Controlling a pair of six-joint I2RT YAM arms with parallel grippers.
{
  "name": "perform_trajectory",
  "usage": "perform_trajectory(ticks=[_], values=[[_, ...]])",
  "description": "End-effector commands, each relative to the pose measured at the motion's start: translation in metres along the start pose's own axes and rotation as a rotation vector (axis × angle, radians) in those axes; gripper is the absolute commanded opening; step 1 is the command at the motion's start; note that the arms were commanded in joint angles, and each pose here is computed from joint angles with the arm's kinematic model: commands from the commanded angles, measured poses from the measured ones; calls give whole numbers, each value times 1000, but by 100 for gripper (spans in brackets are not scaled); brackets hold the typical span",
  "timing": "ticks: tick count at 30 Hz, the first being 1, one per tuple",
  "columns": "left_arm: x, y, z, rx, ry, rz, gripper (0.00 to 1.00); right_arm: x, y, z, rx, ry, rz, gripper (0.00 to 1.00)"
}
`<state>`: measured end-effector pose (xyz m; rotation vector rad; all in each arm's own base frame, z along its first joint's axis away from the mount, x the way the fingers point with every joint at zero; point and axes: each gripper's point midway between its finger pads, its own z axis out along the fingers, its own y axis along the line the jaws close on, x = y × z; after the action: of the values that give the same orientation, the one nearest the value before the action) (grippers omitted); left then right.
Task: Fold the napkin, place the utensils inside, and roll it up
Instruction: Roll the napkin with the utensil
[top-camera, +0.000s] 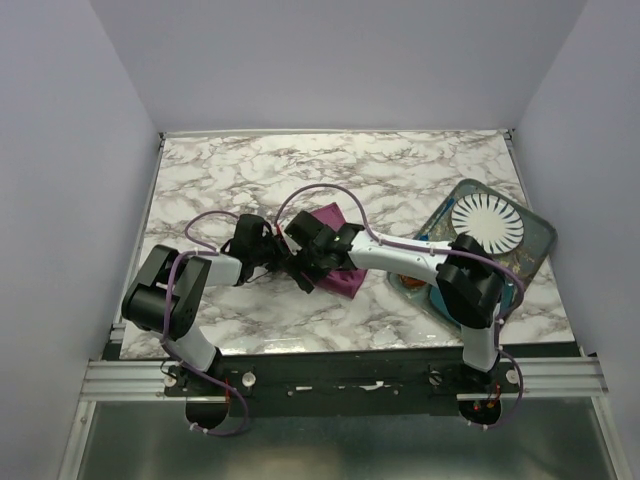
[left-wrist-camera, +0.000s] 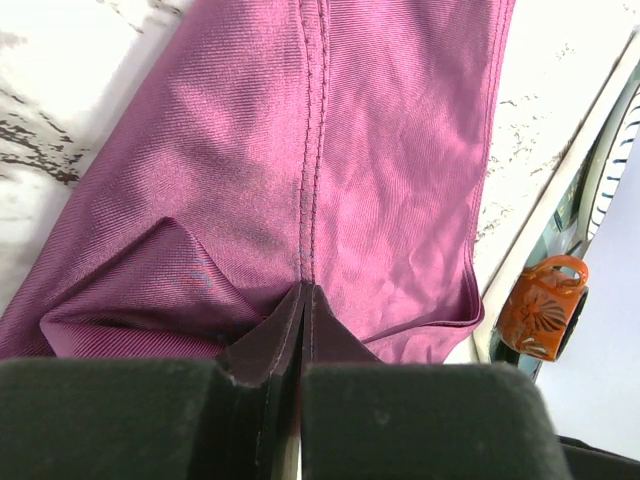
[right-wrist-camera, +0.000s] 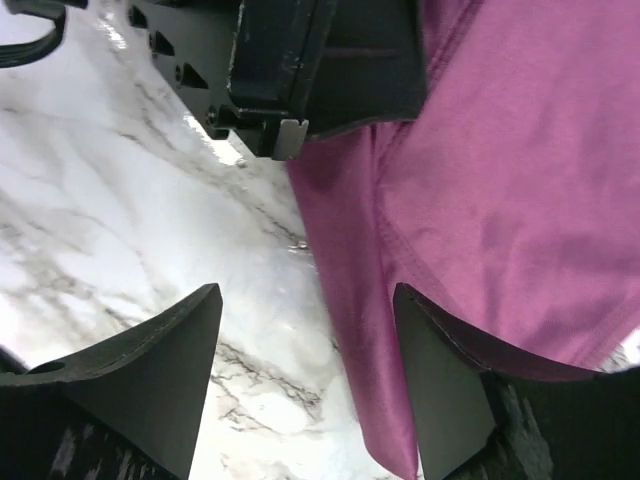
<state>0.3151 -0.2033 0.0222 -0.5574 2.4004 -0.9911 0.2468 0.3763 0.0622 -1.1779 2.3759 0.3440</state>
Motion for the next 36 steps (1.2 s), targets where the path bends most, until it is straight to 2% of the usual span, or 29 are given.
perform_trajectory(ticks=[1, 3, 4, 6, 12, 14, 16, 17, 19, 20, 22, 23, 24, 26, 29, 34, 36], values=[[32, 57, -6, -219, 93, -23, 8, 15, -30, 15, 212, 32, -35, 74], [30, 54, -7, -211, 89, -23, 7, 20, -30, 24, 227, 35, -32, 71], [31, 53, -8, -211, 90, -23, 7, 23, -32, 28, 244, 43, -25, 64], [29, 50, -9, -203, 86, -23, 8, 29, -31, 35, 237, 57, -18, 59], [26, 42, -12, -193, 85, -21, 8, 37, -15, 46, 139, 48, 13, 56], [24, 39, -14, -185, 78, -18, 8, 43, -14, 49, 121, 60, 29, 33], [21, 37, -17, -188, 70, 1, 9, 47, -20, 48, 108, 61, 64, 18], [13, 26, -20, -170, 49, 22, 11, 42, -15, 45, 51, 38, 79, 16], [7, 21, -27, -183, 32, 44, 13, 50, -26, 44, 20, 42, 116, 12], [-6, 4, -32, -148, -4, 85, 16, 49, -12, 43, -93, 41, 126, 12], [-9, 1, -40, -170, -5, 109, 18, 50, -20, 44, -187, 53, 159, 7], [-18, -10, -46, -151, -36, 131, 21, 49, -8, 40, -310, 54, 181, 7], [-21, -14, -49, -145, -44, 140, 22, 51, -16, 42, -371, 56, 221, 6], [-23, -23, -54, -125, -46, 146, 23, 47, -4, 35, -561, 57, 274, 6], [-17, -25, -48, -92, -26, 114, 23, 48, -5, 36, -720, 88, 361, 5], [-13, -34, -26, 6, -1, 55, 19, 43, -6, 36, -874, 119, 490, 6], [-10, -30, -16, 5, 17, 42, 19, 46, -9, 38, -881, 145, 533, 7]])
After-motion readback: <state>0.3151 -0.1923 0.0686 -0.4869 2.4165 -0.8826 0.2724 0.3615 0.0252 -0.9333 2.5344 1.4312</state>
